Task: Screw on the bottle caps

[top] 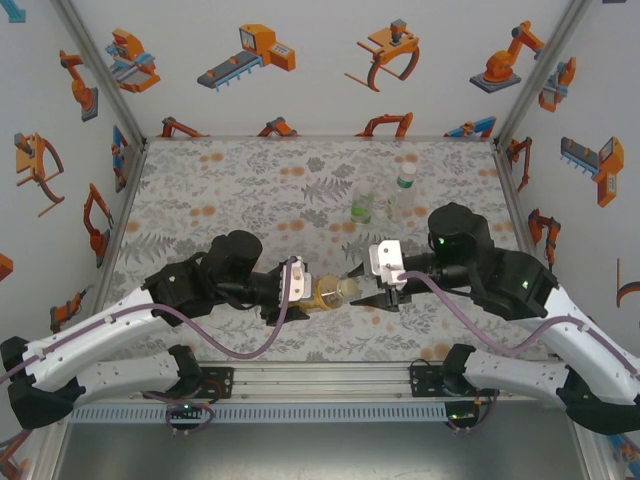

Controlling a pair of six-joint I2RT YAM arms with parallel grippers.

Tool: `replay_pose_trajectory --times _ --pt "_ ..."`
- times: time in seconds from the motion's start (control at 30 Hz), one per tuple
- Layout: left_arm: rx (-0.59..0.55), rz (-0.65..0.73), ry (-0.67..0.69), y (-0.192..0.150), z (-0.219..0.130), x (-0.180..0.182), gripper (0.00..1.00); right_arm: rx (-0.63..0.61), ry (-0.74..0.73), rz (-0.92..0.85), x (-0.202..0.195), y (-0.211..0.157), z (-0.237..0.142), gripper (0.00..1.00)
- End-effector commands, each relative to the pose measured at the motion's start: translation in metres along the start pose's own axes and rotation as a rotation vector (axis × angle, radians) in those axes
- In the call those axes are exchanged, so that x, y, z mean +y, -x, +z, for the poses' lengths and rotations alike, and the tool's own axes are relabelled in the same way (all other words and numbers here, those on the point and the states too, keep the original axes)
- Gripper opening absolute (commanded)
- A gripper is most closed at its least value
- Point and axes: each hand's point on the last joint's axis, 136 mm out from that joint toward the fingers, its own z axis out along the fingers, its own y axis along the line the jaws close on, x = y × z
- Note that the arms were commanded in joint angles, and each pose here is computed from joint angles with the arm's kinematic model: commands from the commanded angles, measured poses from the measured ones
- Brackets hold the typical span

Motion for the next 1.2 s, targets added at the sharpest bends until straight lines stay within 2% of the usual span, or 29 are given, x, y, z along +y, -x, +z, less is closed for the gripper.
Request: replay_pose_trajectory --times 0.0,0.23,0.83,0.93,1.03,1.17 --pt "-0.043 0.018 -0.011 0.016 -0.011 -0.004 0.0 -0.07 0.016 -0.065 0.003 0.021 -0.006 0.44" --pt "-0.038 0.016 -0.003 0.014 -0.011 -0.003 0.0 -0.073 0.028 -0.058 0.005 0.021 -0.006 0.41" --pt "-0.02 0.013 -0.002 0.01 -0.007 -0.002 0.0 -0.085 0.019 -0.043 0.001 0.025 -0.003 0.42" --pt "-0.016 0.013 -0.001 0.008 -0.006 -0.001 0.0 -0.079 0.024 -0.028 0.001 0.023 -0.002 0.38" --pt "-0.008 0.012 0.007 0.007 -0.005 0.001 0.0 -0.071 0.031 0.016 0.002 0.019 -0.001 0.29" --pt "0.013 0.01 0.033 0.004 -0.003 0.006 0.0 -0.042 -0.017 0.18 -0.007 0.009 0.004 0.16"
